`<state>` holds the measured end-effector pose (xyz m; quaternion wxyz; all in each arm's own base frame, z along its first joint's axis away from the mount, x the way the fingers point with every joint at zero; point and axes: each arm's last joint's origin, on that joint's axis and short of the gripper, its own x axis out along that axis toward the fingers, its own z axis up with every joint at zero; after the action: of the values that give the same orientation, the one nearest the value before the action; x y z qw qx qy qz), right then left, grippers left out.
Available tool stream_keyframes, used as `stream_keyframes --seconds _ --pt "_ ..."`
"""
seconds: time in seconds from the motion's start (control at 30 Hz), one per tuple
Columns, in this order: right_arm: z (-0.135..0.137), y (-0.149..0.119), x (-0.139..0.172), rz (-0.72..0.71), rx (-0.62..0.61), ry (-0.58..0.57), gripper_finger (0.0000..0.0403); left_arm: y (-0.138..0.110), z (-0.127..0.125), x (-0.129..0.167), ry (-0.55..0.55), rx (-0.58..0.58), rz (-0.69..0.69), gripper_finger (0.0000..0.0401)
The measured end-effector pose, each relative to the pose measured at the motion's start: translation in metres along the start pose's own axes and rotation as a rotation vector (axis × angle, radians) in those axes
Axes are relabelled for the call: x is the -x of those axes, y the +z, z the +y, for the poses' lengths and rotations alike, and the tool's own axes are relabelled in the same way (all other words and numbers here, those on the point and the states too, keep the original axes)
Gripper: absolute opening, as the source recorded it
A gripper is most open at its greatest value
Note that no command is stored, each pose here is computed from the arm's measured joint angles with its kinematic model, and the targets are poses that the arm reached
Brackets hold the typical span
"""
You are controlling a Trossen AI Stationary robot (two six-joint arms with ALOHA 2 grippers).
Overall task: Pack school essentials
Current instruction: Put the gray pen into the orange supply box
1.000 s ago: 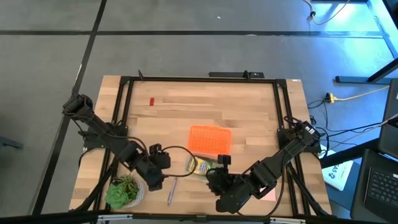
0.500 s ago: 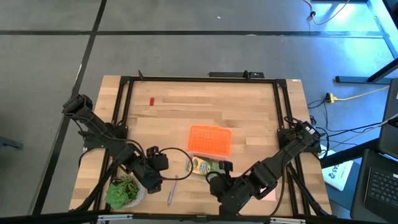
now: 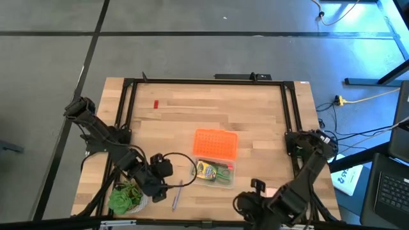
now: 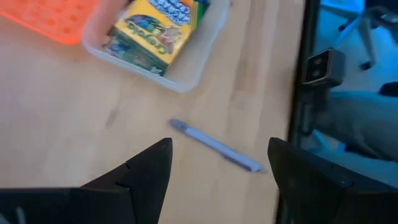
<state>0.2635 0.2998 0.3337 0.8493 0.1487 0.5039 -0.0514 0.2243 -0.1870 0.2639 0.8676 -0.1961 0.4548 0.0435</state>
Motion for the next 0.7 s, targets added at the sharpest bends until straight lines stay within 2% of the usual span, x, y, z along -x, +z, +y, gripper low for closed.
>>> stream_keyframes --seconds 0.3,0.57,0.7 --pt "0.004 -0.007 0.003 -0.057 0.045 -0.025 0.0120 -0.009 -0.019 -0.026 -0.070 0.045 0.021 0.0258" --pt "0.003 -0.007 0.003 -0.084 0.107 -0.042 0.0120 -0.011 -0.018 -0.052 -0.014 0.050 0.048 0.0258" --pt "0.003 -0.006 0.003 -0.111 0.112 -0.055 0.0120 -0.009 -0.014 -0.061 0.017 0.101 0.052 0.0258"
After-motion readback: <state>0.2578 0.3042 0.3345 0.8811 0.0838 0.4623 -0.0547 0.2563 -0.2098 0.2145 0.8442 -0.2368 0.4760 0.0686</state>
